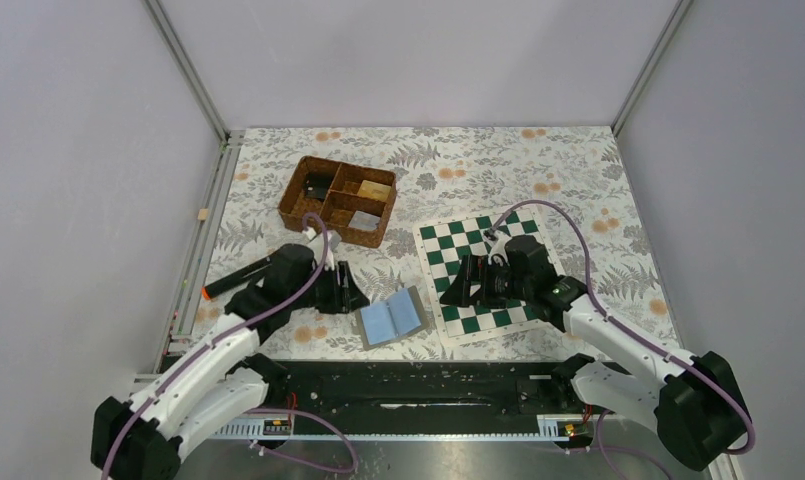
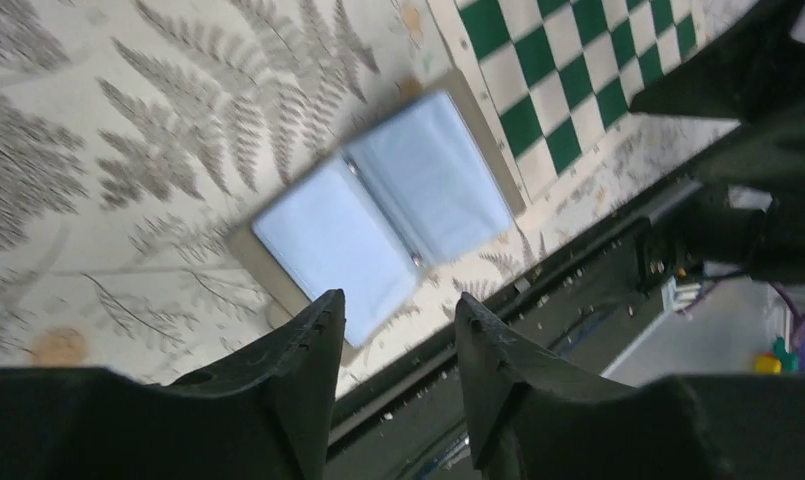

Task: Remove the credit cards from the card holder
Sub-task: Reset both arms

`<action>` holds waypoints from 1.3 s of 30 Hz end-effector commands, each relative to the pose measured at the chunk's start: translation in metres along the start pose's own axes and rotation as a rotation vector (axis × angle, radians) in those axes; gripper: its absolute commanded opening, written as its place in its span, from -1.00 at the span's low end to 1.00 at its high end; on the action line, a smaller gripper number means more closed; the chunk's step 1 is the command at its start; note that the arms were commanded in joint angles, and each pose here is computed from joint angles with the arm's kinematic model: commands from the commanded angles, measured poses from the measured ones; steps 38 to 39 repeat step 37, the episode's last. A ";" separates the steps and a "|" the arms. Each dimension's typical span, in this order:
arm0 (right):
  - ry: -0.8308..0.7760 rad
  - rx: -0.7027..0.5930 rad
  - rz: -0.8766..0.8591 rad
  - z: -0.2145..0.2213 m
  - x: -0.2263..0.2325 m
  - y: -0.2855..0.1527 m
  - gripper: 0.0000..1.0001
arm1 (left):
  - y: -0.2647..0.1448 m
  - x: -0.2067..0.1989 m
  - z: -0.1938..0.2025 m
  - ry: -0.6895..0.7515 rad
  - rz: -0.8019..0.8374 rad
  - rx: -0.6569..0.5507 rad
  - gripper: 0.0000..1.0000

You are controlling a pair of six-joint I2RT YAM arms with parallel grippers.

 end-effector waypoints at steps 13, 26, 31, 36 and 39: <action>-0.222 -0.350 0.321 -0.038 0.003 -0.130 0.99 | -0.085 -0.064 -0.020 0.209 0.252 -0.296 0.98; -0.221 -0.510 0.383 -0.033 0.003 -0.176 0.99 | -0.108 -0.055 -0.031 0.193 0.229 -0.447 0.98; -0.211 -0.505 0.385 -0.034 0.004 -0.177 0.99 | -0.106 -0.056 -0.030 0.195 0.232 -0.435 0.98; -0.202 -0.509 0.385 -0.032 0.002 -0.175 0.99 | -0.105 -0.055 -0.030 0.194 0.227 -0.433 0.98; -0.200 -0.506 0.384 -0.031 0.002 -0.175 0.99 | -0.105 -0.055 -0.030 0.193 0.227 -0.434 0.98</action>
Point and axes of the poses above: each gripper's point midway between its finger pads, its own y axis out along the fingers, its own x axis along the line the jaws close on, z = x × y, the point moved 2 cm from there along -y, back along the fingers, and after that the axes turned 15 degrees about -y, right-handed, at the moved point
